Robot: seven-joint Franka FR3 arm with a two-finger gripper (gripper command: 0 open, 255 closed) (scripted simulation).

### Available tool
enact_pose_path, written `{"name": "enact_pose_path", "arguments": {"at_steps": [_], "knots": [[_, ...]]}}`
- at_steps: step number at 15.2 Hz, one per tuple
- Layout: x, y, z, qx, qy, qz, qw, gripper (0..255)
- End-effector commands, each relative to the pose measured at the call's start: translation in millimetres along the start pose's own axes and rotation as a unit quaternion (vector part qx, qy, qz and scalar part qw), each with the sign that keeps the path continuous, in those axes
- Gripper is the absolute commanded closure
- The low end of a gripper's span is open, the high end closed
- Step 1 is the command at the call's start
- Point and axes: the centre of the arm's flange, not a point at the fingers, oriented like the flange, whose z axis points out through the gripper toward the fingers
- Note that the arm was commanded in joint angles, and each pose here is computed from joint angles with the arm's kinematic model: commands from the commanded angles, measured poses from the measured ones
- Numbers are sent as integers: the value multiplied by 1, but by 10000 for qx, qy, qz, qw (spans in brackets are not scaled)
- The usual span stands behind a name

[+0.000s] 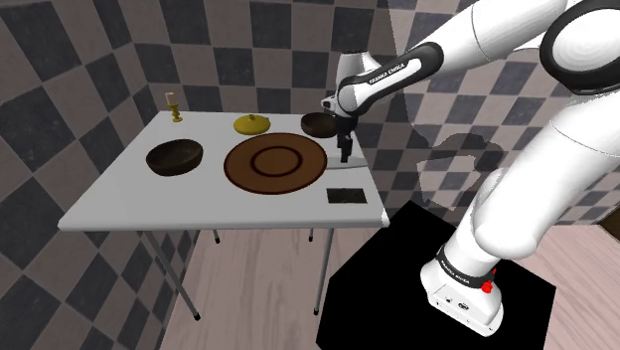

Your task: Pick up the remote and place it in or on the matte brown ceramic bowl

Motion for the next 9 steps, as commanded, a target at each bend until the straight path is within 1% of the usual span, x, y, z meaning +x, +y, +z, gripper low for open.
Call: {"name": "enact_pose_path", "arguments": {"at_steps": [1, 6, 9], "knots": [[2, 0, 13, -4, 11, -41, 10000, 0], [2, 0, 37, -4, 11, -41, 10000, 0], [2, 0, 37, -4, 11, -41, 10000, 0]]}}
